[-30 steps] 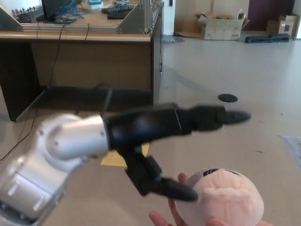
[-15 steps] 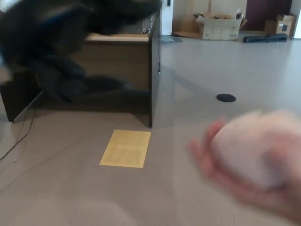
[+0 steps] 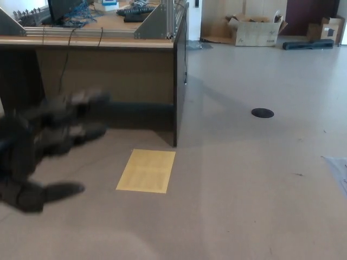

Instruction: The robot extends its left hand to pick up an emotional support dumpling from the palm of a person and brings its hand down by its side. Then it extends its arm again to hand the dumpling back to the person.

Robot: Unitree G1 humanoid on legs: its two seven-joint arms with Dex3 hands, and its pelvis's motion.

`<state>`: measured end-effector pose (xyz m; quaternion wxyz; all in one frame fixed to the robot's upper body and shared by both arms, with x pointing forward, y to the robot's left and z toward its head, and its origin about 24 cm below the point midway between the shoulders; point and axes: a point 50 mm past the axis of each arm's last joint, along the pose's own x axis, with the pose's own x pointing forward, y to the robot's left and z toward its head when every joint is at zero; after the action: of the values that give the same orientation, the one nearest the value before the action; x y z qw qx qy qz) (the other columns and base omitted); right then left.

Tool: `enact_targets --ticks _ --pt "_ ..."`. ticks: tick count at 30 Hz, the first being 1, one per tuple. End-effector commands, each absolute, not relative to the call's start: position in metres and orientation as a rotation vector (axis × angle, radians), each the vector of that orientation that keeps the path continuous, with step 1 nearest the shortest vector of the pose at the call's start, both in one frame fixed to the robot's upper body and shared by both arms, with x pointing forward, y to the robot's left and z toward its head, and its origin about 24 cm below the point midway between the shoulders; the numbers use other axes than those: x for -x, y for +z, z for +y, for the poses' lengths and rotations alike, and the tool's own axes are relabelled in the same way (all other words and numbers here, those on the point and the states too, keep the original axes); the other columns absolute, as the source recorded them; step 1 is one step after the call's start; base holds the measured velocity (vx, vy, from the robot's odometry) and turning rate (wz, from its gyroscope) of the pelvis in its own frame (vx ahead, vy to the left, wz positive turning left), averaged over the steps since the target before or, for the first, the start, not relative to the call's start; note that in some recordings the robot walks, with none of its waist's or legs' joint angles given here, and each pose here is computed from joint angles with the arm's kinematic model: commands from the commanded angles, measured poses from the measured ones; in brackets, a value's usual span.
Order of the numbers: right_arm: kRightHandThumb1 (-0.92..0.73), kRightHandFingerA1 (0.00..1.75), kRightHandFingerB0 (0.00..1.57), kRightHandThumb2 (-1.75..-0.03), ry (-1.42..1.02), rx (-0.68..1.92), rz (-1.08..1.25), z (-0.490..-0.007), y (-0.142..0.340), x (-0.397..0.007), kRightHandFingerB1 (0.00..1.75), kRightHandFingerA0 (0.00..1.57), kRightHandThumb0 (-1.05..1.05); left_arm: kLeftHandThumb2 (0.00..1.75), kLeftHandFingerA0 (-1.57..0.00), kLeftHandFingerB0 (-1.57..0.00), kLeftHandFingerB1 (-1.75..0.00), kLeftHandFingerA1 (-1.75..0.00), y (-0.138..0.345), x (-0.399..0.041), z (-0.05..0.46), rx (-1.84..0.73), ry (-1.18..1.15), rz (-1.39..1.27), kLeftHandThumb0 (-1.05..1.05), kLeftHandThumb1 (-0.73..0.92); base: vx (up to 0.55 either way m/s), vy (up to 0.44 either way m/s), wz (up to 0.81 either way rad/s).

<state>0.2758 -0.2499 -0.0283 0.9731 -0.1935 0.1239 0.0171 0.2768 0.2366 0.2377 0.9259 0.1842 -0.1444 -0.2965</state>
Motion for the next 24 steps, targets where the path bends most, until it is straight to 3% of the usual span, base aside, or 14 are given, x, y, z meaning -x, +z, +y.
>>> enact_targets --ticks 1,6,7,8,9,14,16,17,18,19,23,24 --pt "-0.61 0.47 0.44 -0.58 -0.010 0.390 0.282 -0.254 -0.040 -0.262 0.35 0.71 -0.37 0.90 -0.03 0.00 -0.48 -0.49 0.056 -0.230 0.318 -0.385 0.107 0.047 -0.26 0.40 0.00 0.000 0.00" --pt "-0.61 0.47 0.43 -0.58 -0.003 0.391 0.271 -0.252 -0.038 -0.264 0.35 0.71 -0.38 0.91 -0.02 0.00 -0.48 -0.47 0.024 -0.214 0.330 -0.418 0.238 0.112 -0.26 0.41 0.00 0.000 0.00" --pt "-0.51 0.57 0.40 -0.78 -0.007 0.387 0.276 -0.252 -0.037 -0.266 0.46 0.65 -0.47 0.63 -0.18 -0.11 -0.33 -0.39 0.016 -0.209 0.332 -0.409 0.263 0.132 -0.43 0.44 0.00 0.000 0.00" --pt "-0.51 0.57 0.40 -0.78 -0.010 0.385 0.279 -0.251 -0.037 -0.268 0.46 0.65 -0.47 0.63 -0.18 -0.11 -0.33 -0.39 0.011 -0.205 0.333 -0.404 0.279 0.145 -0.43 0.44 0.00 0.000 0.00" --pt "-0.60 0.48 0.45 -0.58 -0.016 0.373 0.265 -0.250 -0.035 -0.271 0.35 0.71 -0.39 0.61 -0.24 -0.15 -0.33 -0.39 0.010 -0.206 0.332 -0.397 0.290 0.138 -0.35 0.44 0.00 0.000 0.00" --pt "-0.59 0.47 0.45 -0.58 -0.023 0.358 0.251 -0.252 -0.034 -0.269 0.35 0.72 -0.39 0.60 -0.19 -0.14 -0.30 -0.38 0.011 -0.210 0.330 -0.400 0.248 0.129 -0.32 0.49 0.00 0.000 0.00" --pt "-0.60 0.47 0.45 -0.58 -0.027 0.359 0.243 -0.253 -0.032 -0.270 0.35 0.72 -0.39 0.61 -0.20 -0.16 -0.31 -0.38 0.011 -0.212 0.328 -0.419 0.223 0.127 -0.36 0.48 0.00 0.000 0.00" --pt "-0.60 0.47 0.45 -0.58 -0.029 0.361 0.242 -0.253 -0.032 -0.270 0.35 0.72 -0.38 0.90 -0.13 -0.08 -0.49 -0.51 0.011 -0.213 0.326 -0.446 0.211 0.121 -0.17 0.40 0.00 0.000 0.00" --pt "-0.60 0.47 0.45 -0.58 -0.030 0.361 0.243 -0.253 -0.032 -0.270 0.35 0.72 -0.38 0.90 -0.13 -0.08 -0.49 -0.51 0.011 -0.213 0.325 -0.460 0.205 0.119 -0.17 0.40 0.00 0.000 0.00" --pt "-0.51 0.57 0.40 -0.77 -0.030 0.362 0.247 -0.253 -0.033 -0.270 0.46 0.65 -0.46 0.90 -0.13 -0.09 -0.49 -0.52 0.011 -0.212 0.324 -0.476 0.191 0.120 -0.17 0.41 0.00 0.000 0.00" --pt "-0.51 0.56 0.40 -0.76 -0.034 0.365 0.259 -0.252 -0.034 -0.270 0.46 0.63 -0.45 0.91 -0.14 -0.10 -0.49 -0.52 0.009 -0.213 0.322 -0.468 0.178 0.129 -0.18 0.40 0.00 0.000 0.00" --pt "-0.60 0.46 0.45 -0.58 -0.036 0.356 0.260 -0.253 -0.034 -0.269 0.35 0.69 -0.37 0.91 -0.14 -0.10 -0.49 -0.52 0.008 -0.213 0.322 -0.475 0.177 0.133 -0.18 0.41 0.00 0.000 0.00"
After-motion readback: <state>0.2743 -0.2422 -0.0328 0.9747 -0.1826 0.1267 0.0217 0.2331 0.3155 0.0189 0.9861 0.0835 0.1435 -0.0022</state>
